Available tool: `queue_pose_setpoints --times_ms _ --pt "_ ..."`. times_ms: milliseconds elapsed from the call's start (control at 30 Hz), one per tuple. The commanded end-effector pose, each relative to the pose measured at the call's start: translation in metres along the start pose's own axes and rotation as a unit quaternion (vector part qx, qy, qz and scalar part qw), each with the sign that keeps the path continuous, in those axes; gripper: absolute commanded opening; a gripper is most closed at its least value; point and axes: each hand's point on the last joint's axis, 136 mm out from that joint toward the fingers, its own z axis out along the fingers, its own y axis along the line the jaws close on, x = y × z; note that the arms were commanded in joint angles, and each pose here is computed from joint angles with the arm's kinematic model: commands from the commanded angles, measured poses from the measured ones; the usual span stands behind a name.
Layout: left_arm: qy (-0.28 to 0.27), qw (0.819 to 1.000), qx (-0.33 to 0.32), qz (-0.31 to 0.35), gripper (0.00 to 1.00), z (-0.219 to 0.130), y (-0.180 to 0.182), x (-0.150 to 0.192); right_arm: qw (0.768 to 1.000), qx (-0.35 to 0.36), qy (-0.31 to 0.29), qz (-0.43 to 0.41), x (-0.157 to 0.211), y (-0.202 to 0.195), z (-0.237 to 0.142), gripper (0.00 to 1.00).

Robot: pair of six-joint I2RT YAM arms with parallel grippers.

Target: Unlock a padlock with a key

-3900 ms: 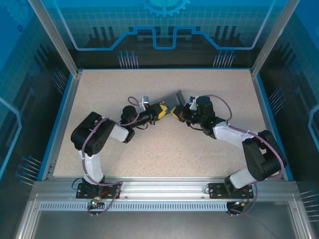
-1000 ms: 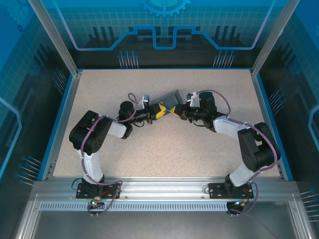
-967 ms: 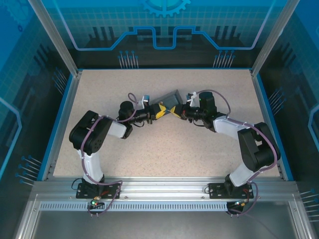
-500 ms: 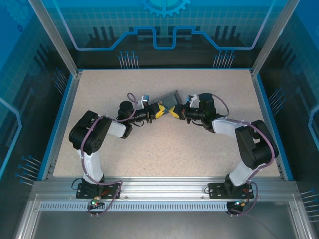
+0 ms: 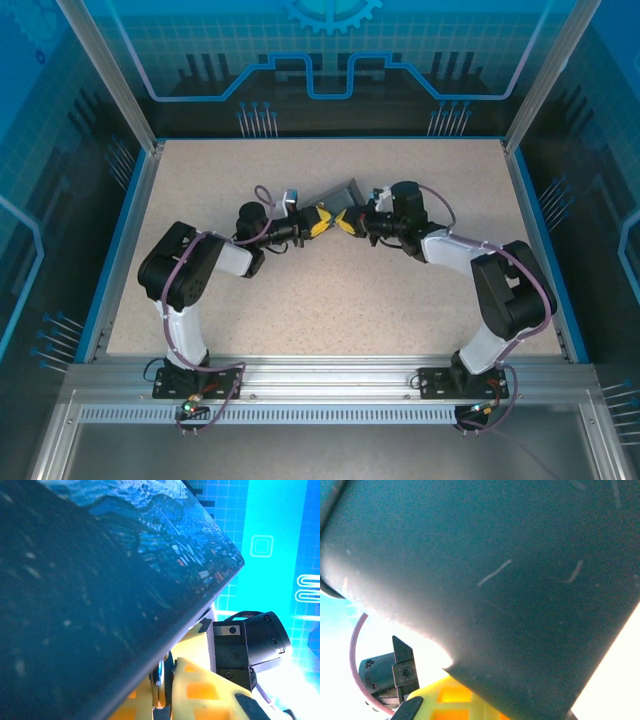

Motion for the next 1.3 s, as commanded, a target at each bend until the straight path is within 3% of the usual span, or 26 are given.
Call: queue_pose_setpoints --times_ms 0,233,433,733,967,1100,1267 --pt "0.081 0.990 0.074 0.088 0.00 0.011 -0.053 0.034 1.000 0.011 0.004 -0.012 0.005 0.004 0.019 0.00" --pt "0.074 0.991 0.071 0.081 0.00 0.011 -0.049 0.032 0.999 0.012 0.007 -0.033 0.006 0.015 0.029 0.00" --pt "0.029 0.996 0.059 0.055 0.00 0.007 -0.036 0.020 0.999 0.021 -0.003 -0.044 0.004 0.018 0.024 0.00" --pt "-0.031 0.999 0.034 0.017 0.00 -0.002 -0.006 -0.003 0.998 0.025 -0.023 -0.054 -0.006 0.019 0.007 0.40" --pt "-0.045 0.998 0.031 0.017 0.00 -0.004 -0.002 -0.013 0.995 0.040 -0.029 -0.082 -0.001 0.020 -0.019 0.81" --pt "-0.047 0.998 0.030 0.022 0.00 -0.006 -0.003 -0.016 0.990 0.070 -0.034 -0.121 0.005 0.017 -0.044 0.86" --pt "-0.048 0.998 0.017 0.027 0.00 -0.008 0.004 -0.018 0.966 0.128 -0.015 -0.225 0.013 0.018 -0.066 0.84"
